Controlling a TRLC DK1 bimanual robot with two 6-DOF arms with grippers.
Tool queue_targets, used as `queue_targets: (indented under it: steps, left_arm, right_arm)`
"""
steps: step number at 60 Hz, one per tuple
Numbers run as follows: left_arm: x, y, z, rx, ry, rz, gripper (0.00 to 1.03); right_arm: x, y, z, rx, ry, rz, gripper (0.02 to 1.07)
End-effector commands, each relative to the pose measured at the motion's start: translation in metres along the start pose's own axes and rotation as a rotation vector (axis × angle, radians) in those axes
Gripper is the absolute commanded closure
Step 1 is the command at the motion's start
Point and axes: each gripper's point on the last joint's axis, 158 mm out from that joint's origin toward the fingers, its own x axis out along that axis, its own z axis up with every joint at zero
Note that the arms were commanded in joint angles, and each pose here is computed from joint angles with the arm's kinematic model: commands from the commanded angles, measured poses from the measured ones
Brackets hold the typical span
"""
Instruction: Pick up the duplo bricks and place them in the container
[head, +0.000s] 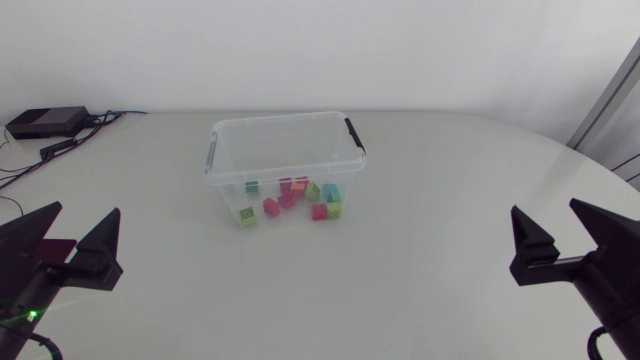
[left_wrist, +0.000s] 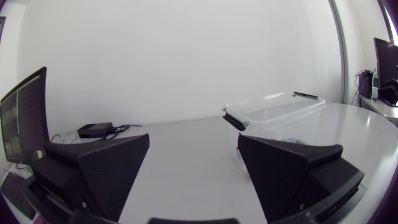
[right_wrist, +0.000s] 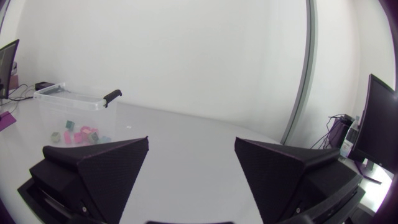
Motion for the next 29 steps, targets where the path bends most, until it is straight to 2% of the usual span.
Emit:
queue_targets:
  steps: [1, 12, 29]
  left_arm:
    - [0.001, -0.002, -0.012, -0.056, -0.001, -0.002, 0.04]
    - [0.003, -0.007, -0.034, -0.135, 0.000, -0.007, 0.04]
    - [0.003, -0.007, -0.034, -0.135, 0.000, -0.007, 0.04]
  right_arm:
    - [0.000, -0.001, -0.013, 0.060, -0.009, -0.008, 0.07]
    - [0.000, -0.001, -0.034, 0.143, -0.051, -0.011, 0.07]
    - [0.000, -0.001, -0.034, 0.143, -0.051, -0.011, 0.07]
